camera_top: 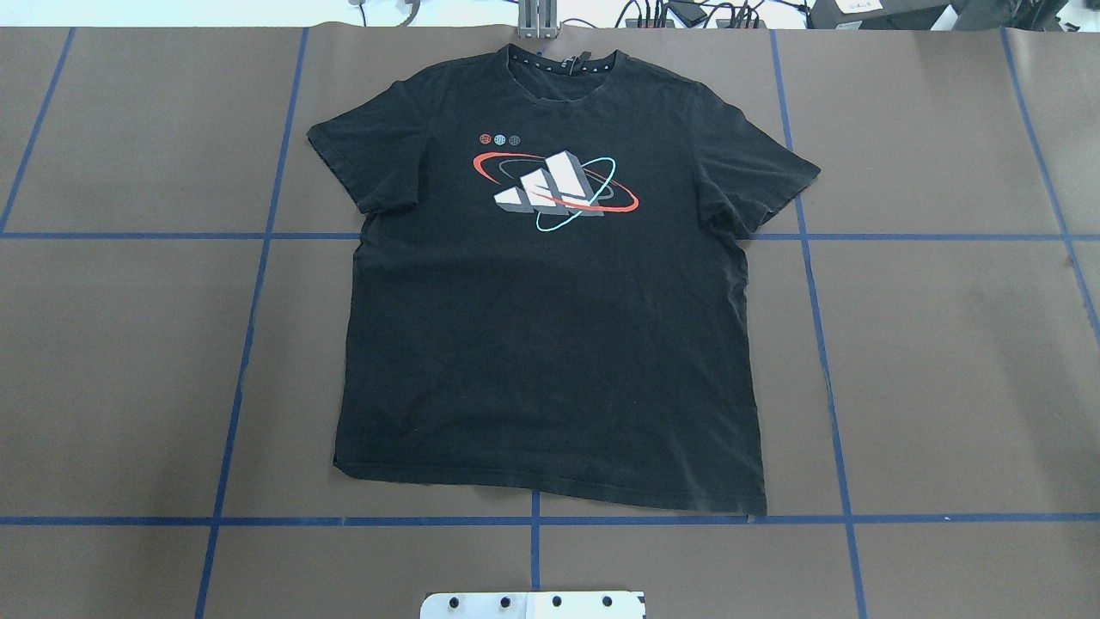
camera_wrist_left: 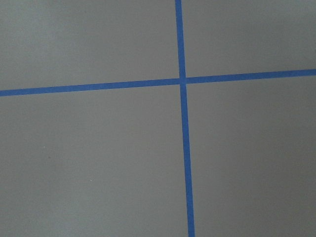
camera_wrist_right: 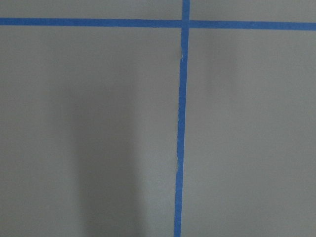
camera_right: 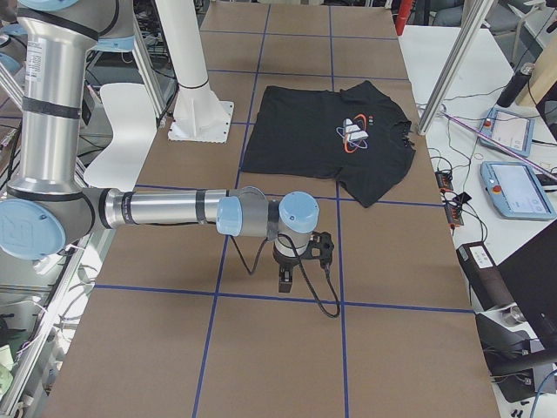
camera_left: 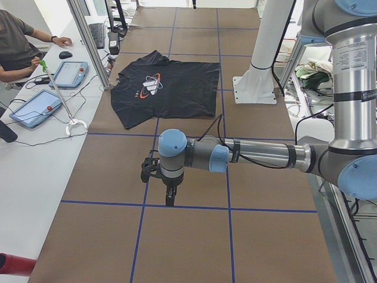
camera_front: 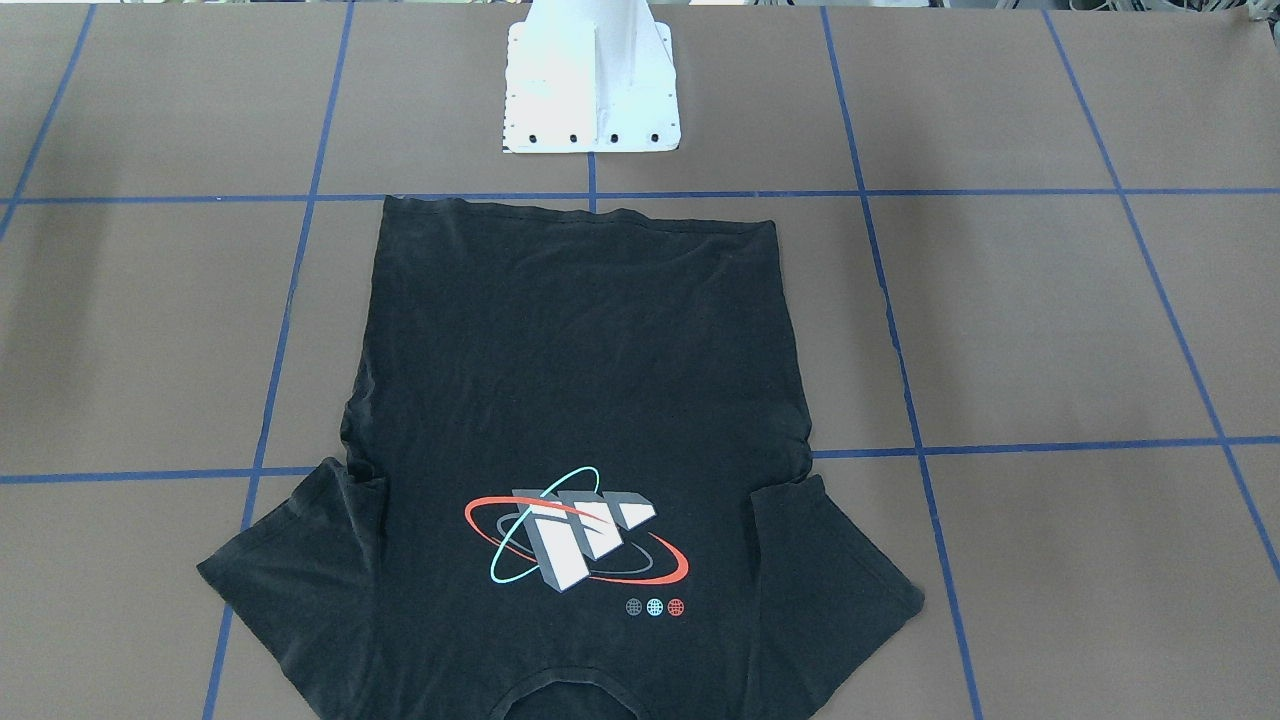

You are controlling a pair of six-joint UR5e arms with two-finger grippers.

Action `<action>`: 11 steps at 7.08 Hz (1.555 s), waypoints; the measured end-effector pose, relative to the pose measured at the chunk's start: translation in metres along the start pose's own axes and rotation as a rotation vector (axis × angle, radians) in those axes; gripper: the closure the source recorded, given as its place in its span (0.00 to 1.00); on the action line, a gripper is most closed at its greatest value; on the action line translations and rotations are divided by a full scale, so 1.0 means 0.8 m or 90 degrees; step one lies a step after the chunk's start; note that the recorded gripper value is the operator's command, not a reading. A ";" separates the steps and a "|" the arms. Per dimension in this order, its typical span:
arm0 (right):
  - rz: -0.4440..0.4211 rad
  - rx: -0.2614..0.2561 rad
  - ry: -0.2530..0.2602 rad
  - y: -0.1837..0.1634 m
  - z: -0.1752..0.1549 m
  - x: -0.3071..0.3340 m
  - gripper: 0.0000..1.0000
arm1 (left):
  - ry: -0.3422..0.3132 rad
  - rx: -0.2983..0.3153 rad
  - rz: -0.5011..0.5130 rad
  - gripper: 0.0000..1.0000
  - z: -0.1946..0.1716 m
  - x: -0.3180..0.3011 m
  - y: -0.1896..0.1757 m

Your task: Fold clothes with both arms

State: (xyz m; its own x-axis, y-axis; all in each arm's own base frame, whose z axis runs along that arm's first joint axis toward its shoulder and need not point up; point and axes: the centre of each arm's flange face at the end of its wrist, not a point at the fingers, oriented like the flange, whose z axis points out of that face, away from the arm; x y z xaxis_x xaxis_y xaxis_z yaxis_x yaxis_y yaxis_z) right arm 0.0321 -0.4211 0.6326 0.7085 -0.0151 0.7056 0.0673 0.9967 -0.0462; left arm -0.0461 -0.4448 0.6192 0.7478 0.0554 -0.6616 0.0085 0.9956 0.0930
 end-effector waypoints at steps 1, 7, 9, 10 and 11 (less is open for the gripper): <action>-0.002 0.004 -0.001 -0.002 -0.004 -0.003 0.00 | 0.000 0.000 0.000 0.00 -0.001 0.001 0.000; -0.059 0.075 -0.006 -0.154 -0.071 -0.137 0.00 | 0.051 0.110 0.111 0.00 -0.052 0.079 -0.106; -0.119 0.094 -0.020 -0.242 -0.054 -0.215 0.00 | 0.073 0.156 0.115 0.00 -0.045 0.098 -0.154; -0.153 0.118 -0.034 -0.270 -0.023 -0.246 0.01 | 0.083 0.163 0.087 0.00 -0.043 0.105 -0.187; -0.173 0.148 -0.050 -0.290 0.018 -0.282 0.01 | 0.090 0.166 0.076 0.00 -0.042 0.118 -0.214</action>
State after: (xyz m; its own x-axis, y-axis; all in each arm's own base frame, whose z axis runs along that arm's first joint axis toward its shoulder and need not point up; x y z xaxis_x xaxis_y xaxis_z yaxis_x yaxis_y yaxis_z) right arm -0.1538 -0.6476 0.4944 0.6299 -0.2849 0.7226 0.0776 0.9487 0.3064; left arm 0.0009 -0.6073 0.5159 0.6541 0.1981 -0.7300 0.1099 0.9300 0.3509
